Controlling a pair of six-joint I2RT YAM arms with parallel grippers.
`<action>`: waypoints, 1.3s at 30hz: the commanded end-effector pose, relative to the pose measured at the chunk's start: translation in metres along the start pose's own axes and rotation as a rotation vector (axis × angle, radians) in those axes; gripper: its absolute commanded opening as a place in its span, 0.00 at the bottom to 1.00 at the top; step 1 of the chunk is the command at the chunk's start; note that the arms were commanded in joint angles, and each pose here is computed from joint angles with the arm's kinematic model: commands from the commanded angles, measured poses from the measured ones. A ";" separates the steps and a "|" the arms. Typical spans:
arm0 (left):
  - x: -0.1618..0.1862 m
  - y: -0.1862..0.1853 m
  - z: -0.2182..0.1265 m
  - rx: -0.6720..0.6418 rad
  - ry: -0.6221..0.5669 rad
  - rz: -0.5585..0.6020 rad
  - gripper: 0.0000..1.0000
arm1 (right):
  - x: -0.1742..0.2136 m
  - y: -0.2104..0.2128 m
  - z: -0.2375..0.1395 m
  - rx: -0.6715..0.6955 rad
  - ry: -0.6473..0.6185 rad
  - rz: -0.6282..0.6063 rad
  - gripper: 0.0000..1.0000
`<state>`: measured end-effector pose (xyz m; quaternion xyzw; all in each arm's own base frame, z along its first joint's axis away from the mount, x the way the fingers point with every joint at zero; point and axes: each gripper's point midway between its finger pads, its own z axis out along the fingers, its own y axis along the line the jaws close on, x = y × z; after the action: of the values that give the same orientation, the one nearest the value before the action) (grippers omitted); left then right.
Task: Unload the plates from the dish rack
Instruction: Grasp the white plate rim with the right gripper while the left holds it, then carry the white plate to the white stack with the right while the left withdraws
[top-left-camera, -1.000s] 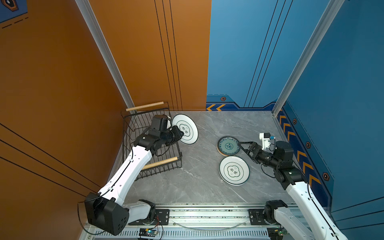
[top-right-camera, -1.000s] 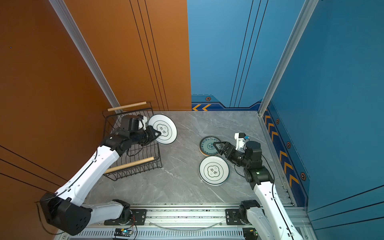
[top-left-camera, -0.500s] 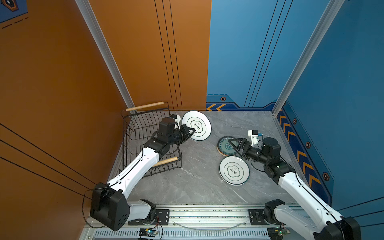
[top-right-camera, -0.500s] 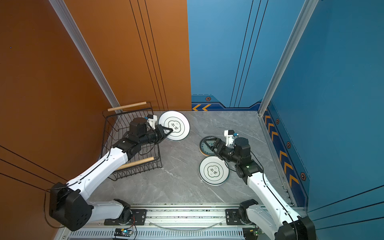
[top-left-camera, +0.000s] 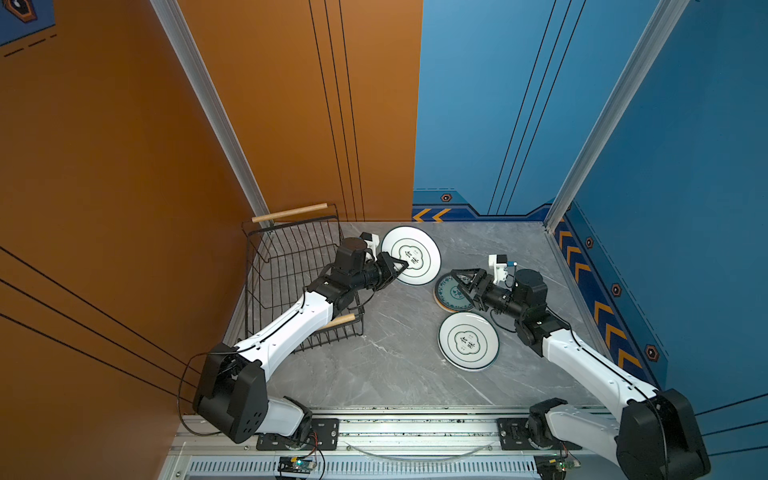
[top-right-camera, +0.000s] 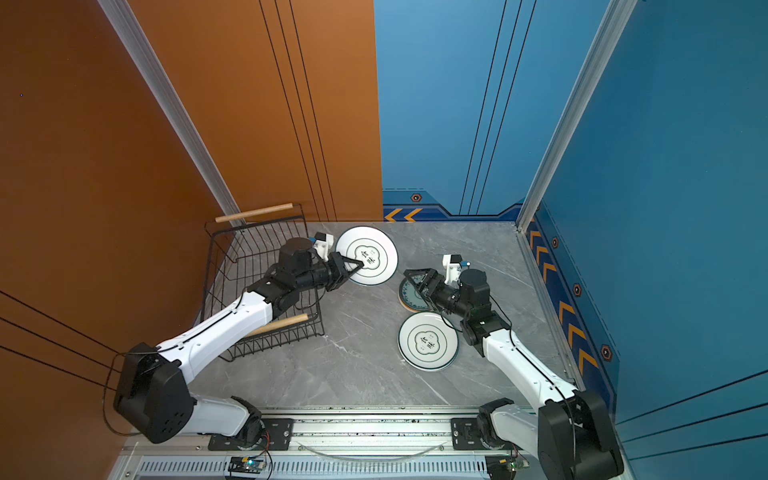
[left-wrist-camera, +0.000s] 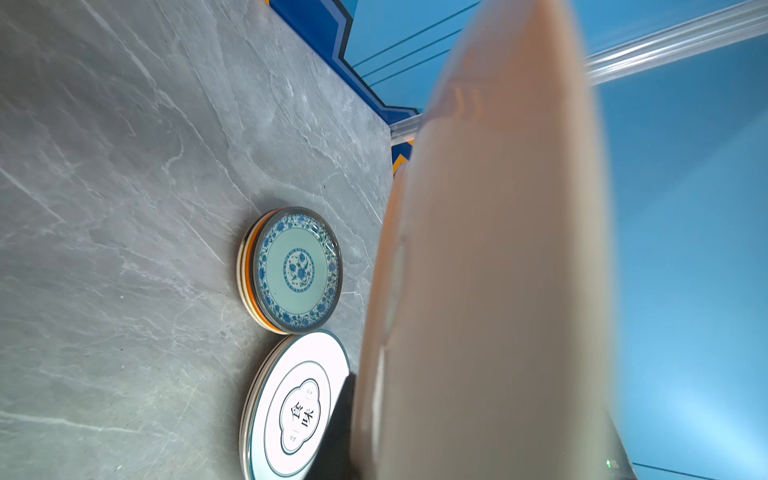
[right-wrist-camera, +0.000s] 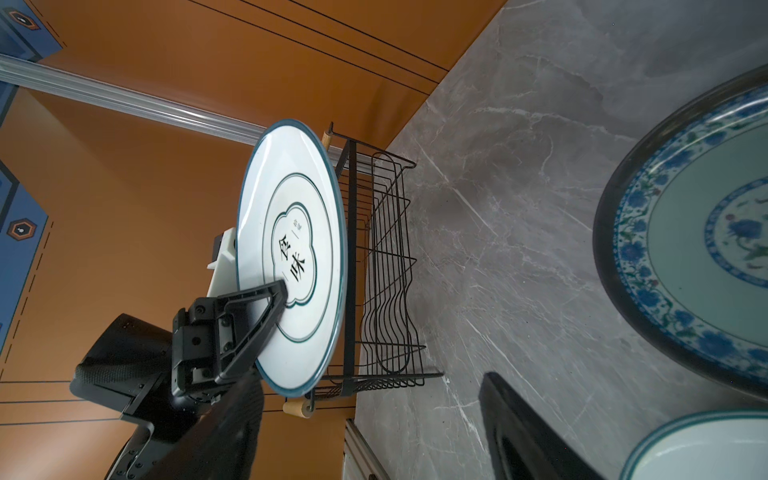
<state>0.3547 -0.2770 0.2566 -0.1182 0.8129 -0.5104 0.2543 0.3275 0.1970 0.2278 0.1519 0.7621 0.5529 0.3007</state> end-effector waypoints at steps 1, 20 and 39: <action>0.005 -0.036 0.006 0.115 0.031 0.030 0.00 | -0.010 0.033 0.010 -0.111 -0.008 -0.024 0.76; 0.040 -0.054 0.039 0.211 0.172 -0.007 0.05 | -0.009 0.050 0.034 -0.196 0.037 -0.019 0.23; 0.033 -0.047 0.009 0.097 0.137 0.125 0.56 | -0.029 0.046 0.007 -0.107 -0.005 -0.067 0.04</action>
<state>0.3351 -0.3342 0.2582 -0.0511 0.8041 -0.5592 0.1952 0.3528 0.2125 0.2463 0.1427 0.7401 0.5886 0.2924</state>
